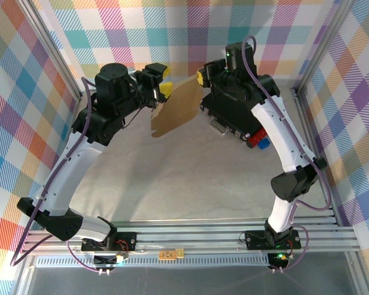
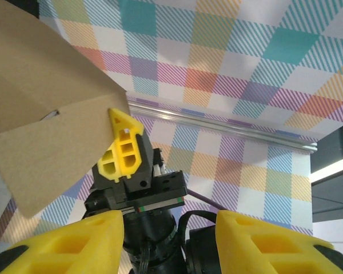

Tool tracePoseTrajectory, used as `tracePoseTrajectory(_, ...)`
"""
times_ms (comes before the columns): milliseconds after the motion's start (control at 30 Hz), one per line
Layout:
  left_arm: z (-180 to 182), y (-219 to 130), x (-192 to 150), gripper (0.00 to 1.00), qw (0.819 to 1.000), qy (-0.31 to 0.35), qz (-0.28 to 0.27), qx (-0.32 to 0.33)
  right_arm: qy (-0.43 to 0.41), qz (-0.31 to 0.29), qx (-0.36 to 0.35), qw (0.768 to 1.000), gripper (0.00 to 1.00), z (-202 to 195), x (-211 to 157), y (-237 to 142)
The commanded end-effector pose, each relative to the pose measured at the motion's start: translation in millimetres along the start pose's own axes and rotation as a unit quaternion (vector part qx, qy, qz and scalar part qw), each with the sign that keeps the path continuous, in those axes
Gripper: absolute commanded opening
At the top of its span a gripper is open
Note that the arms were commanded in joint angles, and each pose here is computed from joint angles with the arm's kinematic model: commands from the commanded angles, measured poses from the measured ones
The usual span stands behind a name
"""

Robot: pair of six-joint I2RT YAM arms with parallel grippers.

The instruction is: Fold the paper box

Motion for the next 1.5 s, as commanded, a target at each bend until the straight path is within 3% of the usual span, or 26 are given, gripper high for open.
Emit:
tracePoseTrajectory(0,-4.6,2.6,-11.4,0.45,1.000,-0.006,0.015,-0.010,0.003,0.025,0.005,1.000,0.00,10.1,-3.0,-11.3)
tracePoseTrajectory(167,19.0,-0.3,-16.5,0.46,1.000,0.005,0.014,0.023,-0.022,0.059,0.000,0.998,0.00,-1.1,-3.1,-0.8)
tracePoseTrajectory(267,34.5,-10.7,-10.0,0.46,0.999,0.020,-0.006,0.037,-0.034,0.084,-0.039,0.995,0.00,-25.1,-5.6,6.5)
tracePoseTrajectory(433,46.9,-19.3,-4.9,0.46,0.996,0.059,-0.014,0.069,-0.057,0.088,-0.054,0.993,0.00,-44.1,-3.9,10.3)
tracePoseTrajectory(767,63.0,3.4,-9.5,0.44,0.992,0.074,0.032,0.097,-0.055,0.105,-0.074,0.990,0.00,-46.4,-7.7,14.0)
tracePoseTrajectory(1467,79.8,47.2,-42.3,0.41,0.991,0.041,0.094,0.091,0.005,0.119,-0.126,0.985,0.00,-54.1,-13.8,3.5)
Point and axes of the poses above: each hand's point on the last joint's axis, 136 mm out from that joint toward the fingers, its own y axis out along the fingers, its own z axis along the line the jaws close on, x = y × z, the point moved 3 cm from there along -y, back along the fingers, and after that the axes turned 2 degrees about y, right-handed, at the moved point
